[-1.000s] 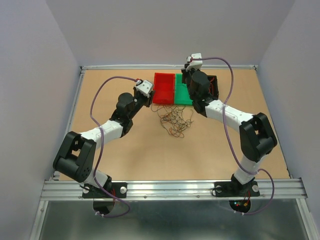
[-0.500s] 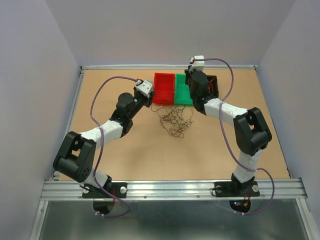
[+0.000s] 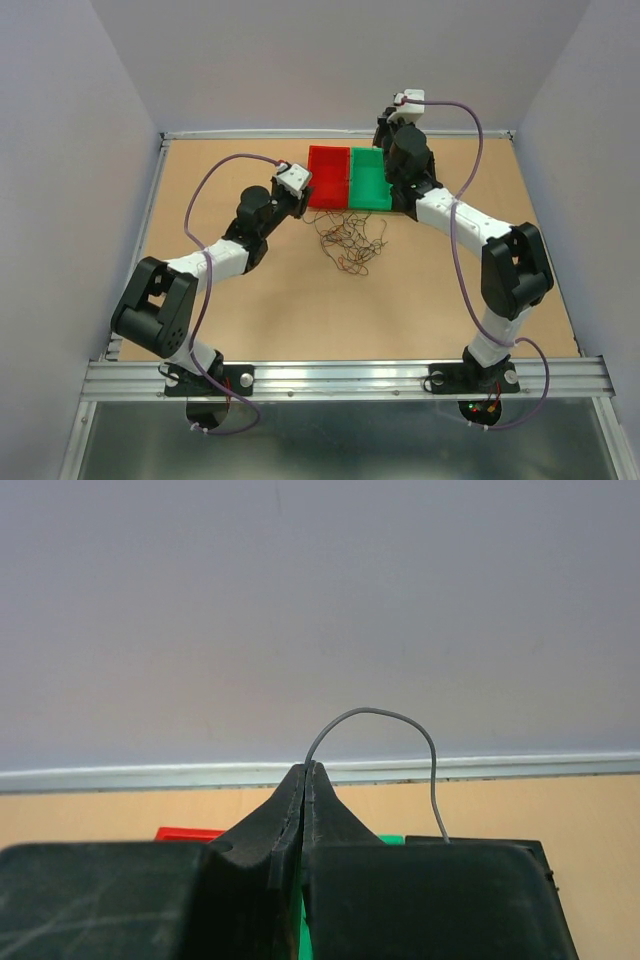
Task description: Untangle the cables
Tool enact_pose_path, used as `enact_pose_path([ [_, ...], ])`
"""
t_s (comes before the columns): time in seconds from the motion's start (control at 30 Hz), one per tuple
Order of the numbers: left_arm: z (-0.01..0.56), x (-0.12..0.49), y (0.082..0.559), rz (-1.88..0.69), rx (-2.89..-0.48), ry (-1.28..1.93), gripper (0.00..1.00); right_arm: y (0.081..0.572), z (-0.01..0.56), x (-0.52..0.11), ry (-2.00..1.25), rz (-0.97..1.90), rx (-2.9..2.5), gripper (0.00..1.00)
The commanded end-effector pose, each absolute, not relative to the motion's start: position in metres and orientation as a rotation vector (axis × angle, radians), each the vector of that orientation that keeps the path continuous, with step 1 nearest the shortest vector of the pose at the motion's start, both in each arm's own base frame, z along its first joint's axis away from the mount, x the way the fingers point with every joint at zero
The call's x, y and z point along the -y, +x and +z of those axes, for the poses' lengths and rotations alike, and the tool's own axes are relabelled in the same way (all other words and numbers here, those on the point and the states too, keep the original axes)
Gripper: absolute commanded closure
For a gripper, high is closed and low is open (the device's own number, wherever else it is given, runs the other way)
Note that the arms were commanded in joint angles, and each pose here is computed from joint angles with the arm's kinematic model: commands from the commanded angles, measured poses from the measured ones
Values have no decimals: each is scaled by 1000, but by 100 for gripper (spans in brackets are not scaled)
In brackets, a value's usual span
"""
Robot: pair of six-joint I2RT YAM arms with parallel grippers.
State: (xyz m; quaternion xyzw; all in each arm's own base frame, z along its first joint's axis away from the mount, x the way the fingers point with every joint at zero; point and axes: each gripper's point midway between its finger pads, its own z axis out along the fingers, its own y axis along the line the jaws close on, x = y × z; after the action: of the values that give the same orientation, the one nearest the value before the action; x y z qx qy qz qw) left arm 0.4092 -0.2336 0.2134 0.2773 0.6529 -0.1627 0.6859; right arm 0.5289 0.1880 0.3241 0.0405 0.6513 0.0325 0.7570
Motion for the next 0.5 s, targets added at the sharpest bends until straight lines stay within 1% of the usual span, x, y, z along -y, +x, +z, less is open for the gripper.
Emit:
enact_pose_path([
  [0.0,227,237,414,-362,-1419,634,56,517,403,-180,173,136,-1263,100],
  [0.07,227,237,414,-362,-1418,634,56,518,421,-180,147,114,-1243,100],
  [0.2,226,238,414,-361,-1419,638,56,521,423,-178,127,67,-1261,99],
  [0.3,226,238,414,-360,-1420,639,56,525,405,-175,130,29,-1294,99],
  [0.47,226,239,413,-368,-1421,643,56,537,350,-179,96,-11,-1375,99],
])
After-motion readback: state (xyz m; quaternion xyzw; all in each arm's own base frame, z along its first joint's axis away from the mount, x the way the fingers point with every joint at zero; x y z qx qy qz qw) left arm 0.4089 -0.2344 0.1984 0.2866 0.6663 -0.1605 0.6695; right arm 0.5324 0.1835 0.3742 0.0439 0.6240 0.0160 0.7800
